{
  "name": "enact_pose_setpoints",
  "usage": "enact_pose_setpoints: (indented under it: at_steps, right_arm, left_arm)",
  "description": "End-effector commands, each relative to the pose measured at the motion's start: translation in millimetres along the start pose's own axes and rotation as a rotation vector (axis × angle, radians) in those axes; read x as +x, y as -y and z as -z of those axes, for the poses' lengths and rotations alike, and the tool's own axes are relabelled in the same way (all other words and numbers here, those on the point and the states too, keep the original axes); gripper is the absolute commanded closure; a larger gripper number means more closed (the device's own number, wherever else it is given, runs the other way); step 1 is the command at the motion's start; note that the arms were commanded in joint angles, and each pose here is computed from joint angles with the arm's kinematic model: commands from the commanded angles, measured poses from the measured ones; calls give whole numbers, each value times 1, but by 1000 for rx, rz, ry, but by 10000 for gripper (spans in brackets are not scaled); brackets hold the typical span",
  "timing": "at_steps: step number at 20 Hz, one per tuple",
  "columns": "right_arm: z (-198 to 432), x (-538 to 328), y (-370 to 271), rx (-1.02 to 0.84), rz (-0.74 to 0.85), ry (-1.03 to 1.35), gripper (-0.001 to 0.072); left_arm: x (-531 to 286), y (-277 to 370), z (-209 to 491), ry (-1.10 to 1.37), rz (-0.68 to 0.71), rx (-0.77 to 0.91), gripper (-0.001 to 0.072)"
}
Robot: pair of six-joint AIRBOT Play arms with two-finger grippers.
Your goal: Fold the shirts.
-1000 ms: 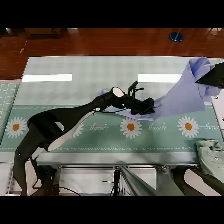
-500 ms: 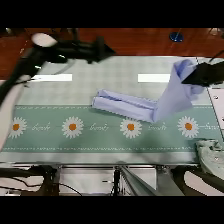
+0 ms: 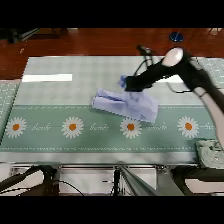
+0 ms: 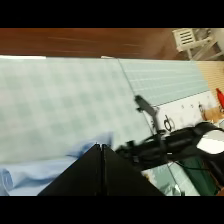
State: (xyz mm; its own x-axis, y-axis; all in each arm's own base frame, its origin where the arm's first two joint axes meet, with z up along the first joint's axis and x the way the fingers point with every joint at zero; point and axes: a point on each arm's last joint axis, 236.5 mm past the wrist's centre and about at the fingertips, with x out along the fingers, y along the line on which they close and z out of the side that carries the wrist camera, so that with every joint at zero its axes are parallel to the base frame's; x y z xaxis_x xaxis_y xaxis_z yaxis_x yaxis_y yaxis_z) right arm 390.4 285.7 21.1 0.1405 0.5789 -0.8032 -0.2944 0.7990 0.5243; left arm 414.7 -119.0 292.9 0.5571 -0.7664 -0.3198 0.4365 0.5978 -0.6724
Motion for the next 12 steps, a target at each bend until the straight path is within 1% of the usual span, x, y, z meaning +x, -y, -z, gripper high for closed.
enact_pose_setpoints:
  at_steps: [1, 2, 4, 6, 9, 11, 12]
  right_arm:
    - [-4, 80, -70, 37, -130, 80, 150]
    - [-1, 83, -82, 44, -158, 78, 143]
    - [7, 73, -78, 2, -140, 37, 144]
    - [19, 40, -36, -75, -8, -38, 146]
    - [22, -60, 74, -128, 361, -80, 146]
    - [26, -148, 151, -72, 628, -64, 146]
    - [35, -188, 185, -18, 735, -67, 146]
  left_arm:
    - [-10, 2, 15, -54, -29, 29, 683]
    - [-6, -2, 20, -72, -53, 38, 683]
    - [0, -16, 32, -115, -105, 45, 683]
    - [3, -36, 46, -157, -158, 31, 682]
    - [10, -62, 68, -213, -191, -23, 681]
    - [16, -78, 85, -253, -199, -70, 676]
    - [19, -86, 93, -272, -200, -95, 619]
